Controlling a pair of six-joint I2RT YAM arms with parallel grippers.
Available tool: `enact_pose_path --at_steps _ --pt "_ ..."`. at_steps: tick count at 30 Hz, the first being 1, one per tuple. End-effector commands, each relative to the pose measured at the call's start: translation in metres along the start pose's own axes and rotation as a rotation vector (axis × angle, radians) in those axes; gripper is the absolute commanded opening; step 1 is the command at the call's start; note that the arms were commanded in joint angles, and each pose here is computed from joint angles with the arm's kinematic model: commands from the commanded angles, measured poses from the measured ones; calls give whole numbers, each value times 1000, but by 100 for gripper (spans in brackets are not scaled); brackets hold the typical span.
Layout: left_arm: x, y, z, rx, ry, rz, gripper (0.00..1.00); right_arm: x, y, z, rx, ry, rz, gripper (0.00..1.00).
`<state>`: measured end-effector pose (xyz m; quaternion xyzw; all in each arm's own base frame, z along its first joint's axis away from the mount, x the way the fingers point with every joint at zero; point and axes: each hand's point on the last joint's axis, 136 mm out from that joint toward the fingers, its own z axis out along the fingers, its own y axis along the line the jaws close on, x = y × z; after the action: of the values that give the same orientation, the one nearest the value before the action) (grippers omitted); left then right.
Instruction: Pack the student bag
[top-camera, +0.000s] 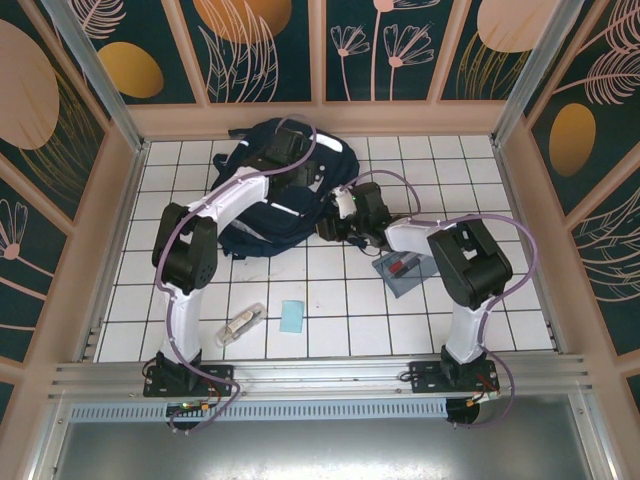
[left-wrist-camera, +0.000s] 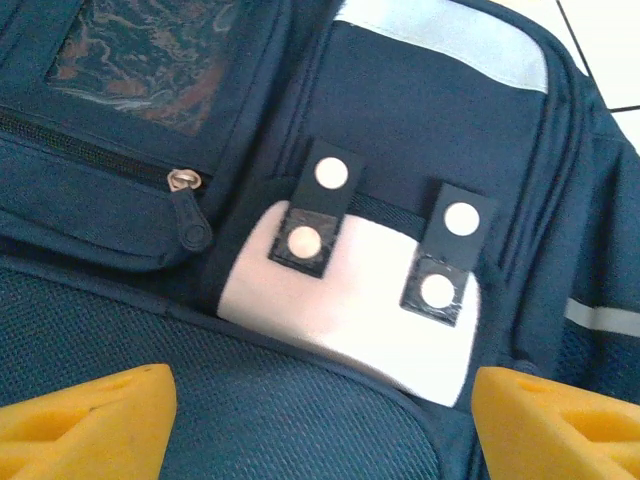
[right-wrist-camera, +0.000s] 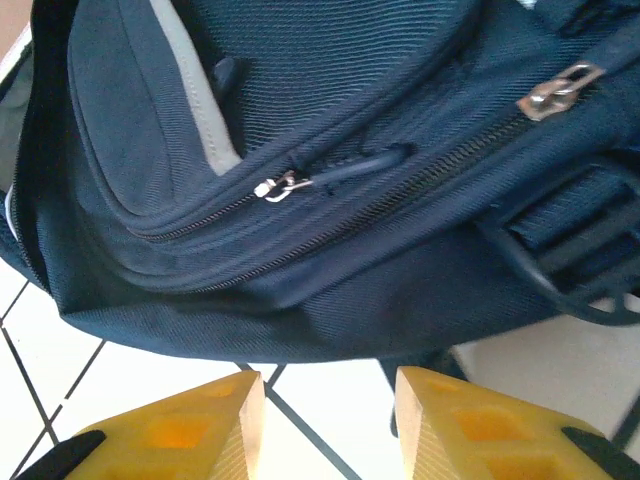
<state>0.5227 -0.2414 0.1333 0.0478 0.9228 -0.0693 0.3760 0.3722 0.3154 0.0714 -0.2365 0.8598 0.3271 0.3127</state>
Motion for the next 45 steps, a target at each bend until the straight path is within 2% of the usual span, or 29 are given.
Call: enact_pose_path --at_steps 1,10,22,27,36,45 --pt "7 -4 19 0 10 -6 77 8 -10 10 115 56 41 40" --pt "41 2 51 -7 87 -11 76 19 -15 8 261 94 44 43" --pt "52 3 59 5 115 -23 76 6 -20 -8 278 50 5 47" --pt "57 3 61 9 129 -22 75 1 -25 -1 239 40 -12 43" --pt "56 1 60 22 131 -31 74 18 -50 19 254 94 19 33" --pt "61 0 60 29 142 -38 73 38 -57 30 289 155 12 37"
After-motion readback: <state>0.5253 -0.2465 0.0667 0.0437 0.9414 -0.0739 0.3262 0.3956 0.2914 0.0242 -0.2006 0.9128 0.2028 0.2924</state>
